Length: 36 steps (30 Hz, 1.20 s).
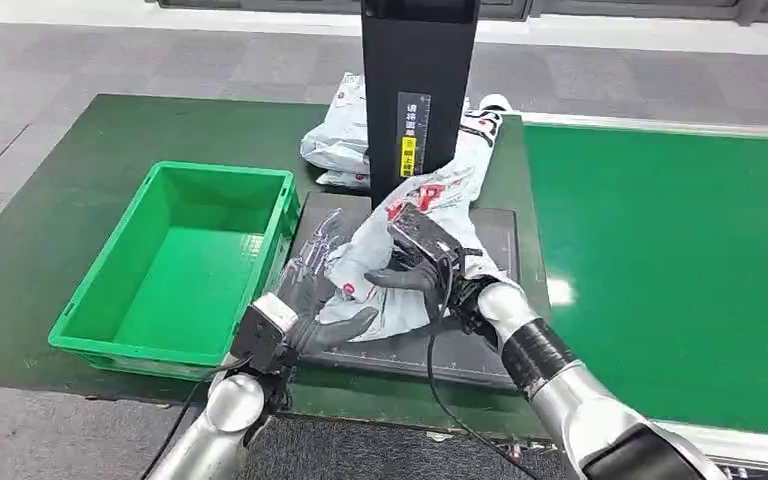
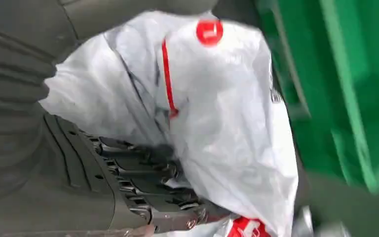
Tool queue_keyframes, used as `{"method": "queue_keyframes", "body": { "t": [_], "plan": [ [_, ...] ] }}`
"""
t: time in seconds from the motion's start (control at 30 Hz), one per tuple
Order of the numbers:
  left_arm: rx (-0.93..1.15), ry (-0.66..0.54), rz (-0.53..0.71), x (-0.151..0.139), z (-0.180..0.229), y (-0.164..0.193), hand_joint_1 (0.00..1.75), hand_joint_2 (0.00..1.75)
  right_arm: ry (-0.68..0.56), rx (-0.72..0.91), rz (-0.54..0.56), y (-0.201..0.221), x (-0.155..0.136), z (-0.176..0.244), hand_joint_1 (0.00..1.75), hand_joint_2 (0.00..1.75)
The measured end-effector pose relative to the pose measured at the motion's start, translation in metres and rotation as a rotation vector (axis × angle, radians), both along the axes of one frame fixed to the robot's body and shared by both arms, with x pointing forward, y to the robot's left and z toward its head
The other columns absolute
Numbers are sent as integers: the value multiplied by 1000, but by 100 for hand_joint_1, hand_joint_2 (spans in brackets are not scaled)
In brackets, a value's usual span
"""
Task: Moved the parcel from conveyor to table for the left to box.
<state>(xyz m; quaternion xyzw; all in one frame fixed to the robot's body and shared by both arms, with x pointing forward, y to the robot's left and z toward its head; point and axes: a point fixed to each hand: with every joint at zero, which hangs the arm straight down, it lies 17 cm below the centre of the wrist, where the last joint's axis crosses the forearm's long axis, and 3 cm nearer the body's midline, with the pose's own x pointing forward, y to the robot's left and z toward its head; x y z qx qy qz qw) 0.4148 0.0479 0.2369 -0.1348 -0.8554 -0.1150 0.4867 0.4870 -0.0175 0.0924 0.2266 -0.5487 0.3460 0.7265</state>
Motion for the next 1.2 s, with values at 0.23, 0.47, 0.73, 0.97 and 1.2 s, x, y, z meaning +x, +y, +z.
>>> {"method": "queue_keyframes", "body": {
  "t": [0.23, 0.47, 0.73, 0.97, 1.2],
  "plan": [
    [8, 2, 1, 3, -4, 2, 0, 175, 23, -39, 73, 6, -11, -11, 0, 0],
    [4, -2, 25, 4, -6, 10, 0, 175, -83, -79, 42, 1, 9, 2, 0, 175],
    [1, 0, 65, 0, -9, 24, 0, 175, -211, 21, 5, -3, 29, 53, 0, 175],
    [-3, -5, 75, 0, -7, 28, 0, 175, -248, 34, 6, -3, 31, 66, 0, 175],
    [22, 11, 113, -5, -15, 37, 0, 175, -459, 40, -187, -37, 47, 110, 0, 175]
  ]
}}
